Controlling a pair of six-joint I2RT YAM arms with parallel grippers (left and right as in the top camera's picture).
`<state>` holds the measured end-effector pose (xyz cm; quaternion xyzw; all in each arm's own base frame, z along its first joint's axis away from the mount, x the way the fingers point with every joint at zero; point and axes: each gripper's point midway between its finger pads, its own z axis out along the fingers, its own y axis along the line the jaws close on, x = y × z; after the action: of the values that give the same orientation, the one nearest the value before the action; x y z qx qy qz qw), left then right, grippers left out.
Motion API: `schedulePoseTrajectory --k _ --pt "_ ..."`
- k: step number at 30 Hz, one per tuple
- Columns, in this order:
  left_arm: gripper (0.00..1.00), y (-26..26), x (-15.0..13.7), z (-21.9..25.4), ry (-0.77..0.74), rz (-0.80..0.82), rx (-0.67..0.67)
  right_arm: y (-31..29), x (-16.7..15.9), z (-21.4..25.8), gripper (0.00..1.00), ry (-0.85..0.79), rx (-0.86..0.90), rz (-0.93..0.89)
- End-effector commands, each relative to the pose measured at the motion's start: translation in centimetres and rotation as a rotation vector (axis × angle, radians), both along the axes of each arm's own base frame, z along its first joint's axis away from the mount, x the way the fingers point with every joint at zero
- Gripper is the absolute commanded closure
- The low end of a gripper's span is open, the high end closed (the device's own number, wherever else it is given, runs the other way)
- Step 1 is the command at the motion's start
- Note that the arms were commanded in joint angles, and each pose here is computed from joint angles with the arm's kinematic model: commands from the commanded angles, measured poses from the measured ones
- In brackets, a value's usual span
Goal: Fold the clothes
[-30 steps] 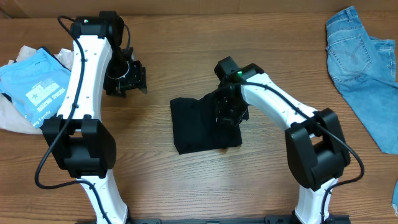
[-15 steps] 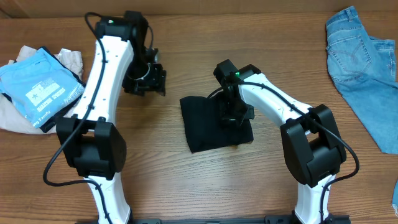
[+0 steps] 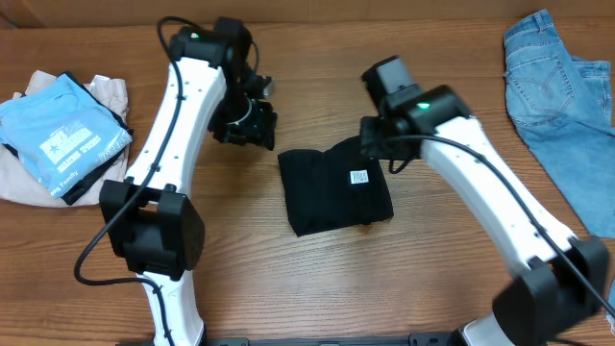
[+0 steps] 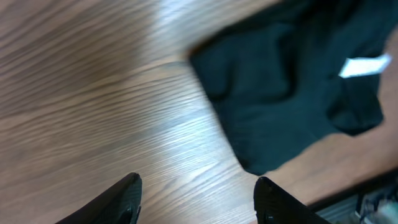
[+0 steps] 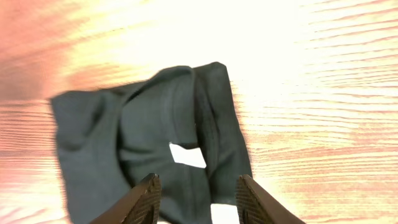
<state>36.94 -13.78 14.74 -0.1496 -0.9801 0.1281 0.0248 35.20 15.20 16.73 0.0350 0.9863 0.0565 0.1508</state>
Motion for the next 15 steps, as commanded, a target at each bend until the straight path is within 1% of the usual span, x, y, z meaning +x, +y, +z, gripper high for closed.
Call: schedulePoseTrajectory --k 1,2,4,9,12,15 --pt "0.41 -4.4 -1.1 0.6 0.005 -0.161 -0.164 -0.5 0.0 1.7 0.58 -0.012 0.077 -0.009" --pt "0.42 -6.6 -2.0 1.4 0.016 -0.225 -0.283 -1.0 -0.1 2.1 0.58 -0.01 0.094 -0.004" --pt "0.45 -9.2 -3.5 2.4 0.029 -0.316 -0.437 -2.4 -0.2 2.4 0.6 -0.001 0.1 -0.039" --pt "0.46 -10.9 -4.9 0.8 0.068 -0.358 -0.557 -6.4 -0.7 2.6 0.61 0.038 0.099 -0.076" --pt "0.45 -11.9 -6.2 -0.5 0.099 -0.381 -0.682 -8.6 -0.8 2.6 0.61 0.059 0.124 -0.121" --pt "0.44 -13.1 -7.7 -1.6 0.136 -0.368 -0.818 -9.9 -0.6 2.7 0.61 0.063 0.159 -0.156"
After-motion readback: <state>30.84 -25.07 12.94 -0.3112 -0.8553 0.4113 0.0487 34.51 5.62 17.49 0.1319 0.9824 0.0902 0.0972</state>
